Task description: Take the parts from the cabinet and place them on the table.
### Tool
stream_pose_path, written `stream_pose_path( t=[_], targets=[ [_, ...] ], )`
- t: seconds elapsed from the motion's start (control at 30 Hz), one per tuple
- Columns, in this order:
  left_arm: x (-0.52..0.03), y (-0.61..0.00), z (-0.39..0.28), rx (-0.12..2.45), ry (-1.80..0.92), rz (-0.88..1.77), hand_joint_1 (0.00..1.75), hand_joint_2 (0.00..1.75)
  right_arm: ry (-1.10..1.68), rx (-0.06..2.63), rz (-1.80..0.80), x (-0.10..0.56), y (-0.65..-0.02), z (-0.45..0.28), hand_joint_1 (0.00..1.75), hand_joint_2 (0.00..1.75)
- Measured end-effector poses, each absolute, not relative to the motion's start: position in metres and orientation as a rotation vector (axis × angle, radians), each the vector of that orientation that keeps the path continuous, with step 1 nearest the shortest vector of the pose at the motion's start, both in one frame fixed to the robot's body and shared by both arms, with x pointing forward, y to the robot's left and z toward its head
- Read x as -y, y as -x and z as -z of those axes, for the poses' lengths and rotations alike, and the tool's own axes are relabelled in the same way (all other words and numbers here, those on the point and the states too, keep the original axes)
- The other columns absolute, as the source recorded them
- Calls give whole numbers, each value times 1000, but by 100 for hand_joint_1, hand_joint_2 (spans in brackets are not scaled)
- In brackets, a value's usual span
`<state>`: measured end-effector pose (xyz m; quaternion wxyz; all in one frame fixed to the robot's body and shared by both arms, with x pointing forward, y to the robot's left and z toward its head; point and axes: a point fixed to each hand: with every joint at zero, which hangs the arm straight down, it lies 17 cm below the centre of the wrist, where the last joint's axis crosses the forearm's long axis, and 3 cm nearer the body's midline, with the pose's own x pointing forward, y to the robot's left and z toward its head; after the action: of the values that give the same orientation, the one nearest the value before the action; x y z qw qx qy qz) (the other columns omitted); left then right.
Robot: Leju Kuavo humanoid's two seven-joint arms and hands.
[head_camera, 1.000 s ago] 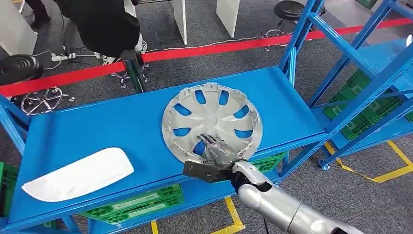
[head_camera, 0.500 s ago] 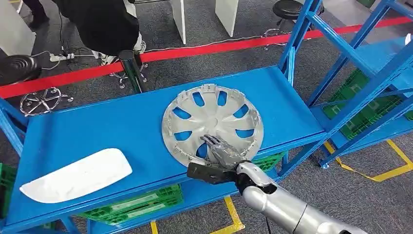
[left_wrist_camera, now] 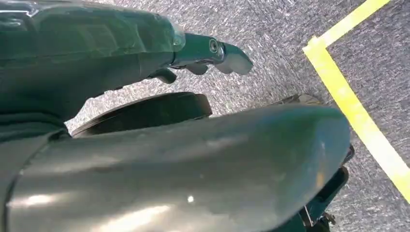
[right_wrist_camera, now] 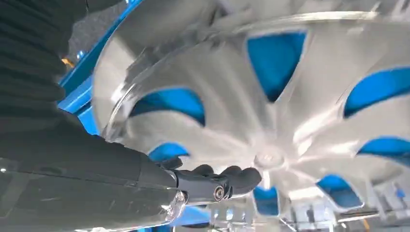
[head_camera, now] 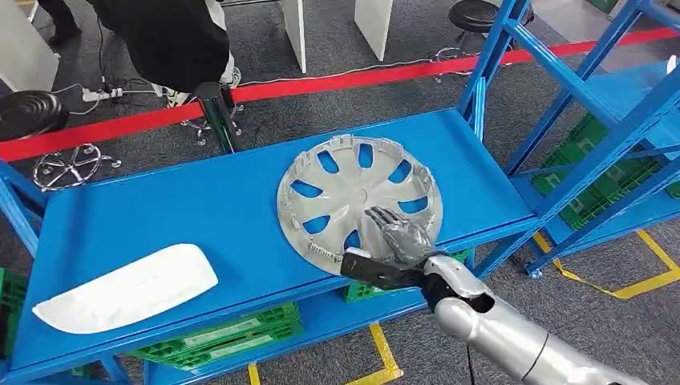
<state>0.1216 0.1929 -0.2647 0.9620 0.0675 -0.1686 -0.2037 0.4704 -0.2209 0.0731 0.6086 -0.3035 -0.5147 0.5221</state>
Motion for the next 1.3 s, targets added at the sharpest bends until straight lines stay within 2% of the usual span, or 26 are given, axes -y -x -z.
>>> stream_pose_path(
  t=[0.07, 0.1, 1.13, 1.3],
  targets=[
    [-193, -122, 265, 344, -136, 407, 0, 0, 669, 1176, -1190, 227, -463, -69, 0, 175],
    [-193, -122, 265, 345, -137, 405, 0, 0, 647, 1170, -1175, 229, -458, -65, 175, 175],
    [-200, -122, 265, 340, -153, 363, 0, 0, 530, 1194, -923, 279, -403, -69, 175, 175],
    [-198, -123, 265, 345, -152, 347, 0, 0, 558, 1286, -862, 284, -402, -93, 175, 175]
  ],
)
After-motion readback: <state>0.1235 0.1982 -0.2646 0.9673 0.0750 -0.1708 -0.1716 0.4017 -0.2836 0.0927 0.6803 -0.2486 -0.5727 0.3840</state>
